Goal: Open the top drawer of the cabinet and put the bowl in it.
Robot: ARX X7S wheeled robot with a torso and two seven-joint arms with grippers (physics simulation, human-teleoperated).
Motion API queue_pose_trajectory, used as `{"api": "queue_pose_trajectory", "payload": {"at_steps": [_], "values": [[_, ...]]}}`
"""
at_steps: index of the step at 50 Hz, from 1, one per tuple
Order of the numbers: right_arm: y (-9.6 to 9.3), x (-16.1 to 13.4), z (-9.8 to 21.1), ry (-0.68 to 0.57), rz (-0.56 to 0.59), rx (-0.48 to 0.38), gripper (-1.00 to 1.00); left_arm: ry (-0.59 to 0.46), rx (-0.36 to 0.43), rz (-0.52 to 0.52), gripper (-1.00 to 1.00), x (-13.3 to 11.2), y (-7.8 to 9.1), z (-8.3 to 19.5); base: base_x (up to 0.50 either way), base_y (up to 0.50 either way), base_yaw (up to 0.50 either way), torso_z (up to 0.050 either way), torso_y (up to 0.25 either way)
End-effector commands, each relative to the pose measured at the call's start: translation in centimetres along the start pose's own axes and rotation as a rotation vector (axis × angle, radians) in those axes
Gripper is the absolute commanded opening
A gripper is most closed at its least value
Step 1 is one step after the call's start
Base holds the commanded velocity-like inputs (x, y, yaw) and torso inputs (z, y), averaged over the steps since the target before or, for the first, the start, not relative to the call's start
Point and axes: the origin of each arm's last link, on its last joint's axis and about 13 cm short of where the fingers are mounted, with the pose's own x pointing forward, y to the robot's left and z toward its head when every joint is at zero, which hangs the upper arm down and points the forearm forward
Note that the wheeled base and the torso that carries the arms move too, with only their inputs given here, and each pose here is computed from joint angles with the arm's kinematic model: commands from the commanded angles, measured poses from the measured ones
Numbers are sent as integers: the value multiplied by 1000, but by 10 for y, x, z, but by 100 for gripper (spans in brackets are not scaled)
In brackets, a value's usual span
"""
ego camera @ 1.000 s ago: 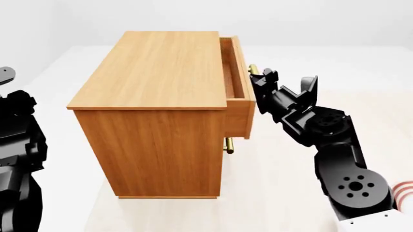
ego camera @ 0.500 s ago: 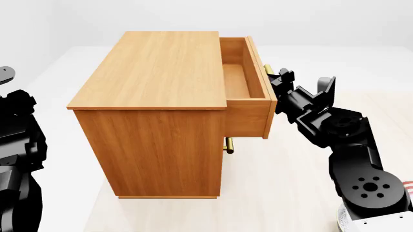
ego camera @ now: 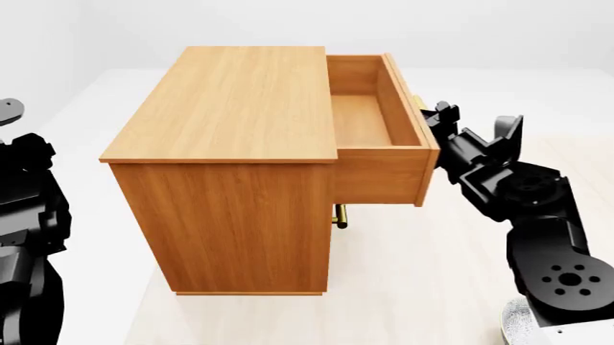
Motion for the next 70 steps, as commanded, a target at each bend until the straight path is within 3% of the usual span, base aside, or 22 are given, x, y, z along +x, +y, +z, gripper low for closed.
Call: {"api": "queue_pose_trajectory", "payload": {"at_steps": [1, 25, 26, 55, 63, 70], "values": [[6, -3, 17, -92, 53, 64, -100, 0, 2, 0, 100, 0, 0, 0, 0, 0, 0, 0, 0], [6, -2, 15, -84, 55, 45, -100, -4, 2, 2, 100, 0, 0, 0, 0, 0, -1, 1, 0], [7, -2, 15, -80, 60, 38, 100, -4, 2, 2, 100, 0, 0, 0, 0, -3, 0, 0, 0], [4, -3, 11, -48, 30, 38, 100, -10, 2, 4, 100, 0, -1, 2, 0, 0, 0, 0, 0], [-2, -12, 30, -125, -65, -8, 100, -14, -3, 6, 100, 0, -1, 3, 0, 0, 0, 0, 0], [-17, -39, 68, -259, -229, -72, 100, -13, -8, 5, 100, 0, -1, 4, 0, 0, 0, 0, 0]]}}
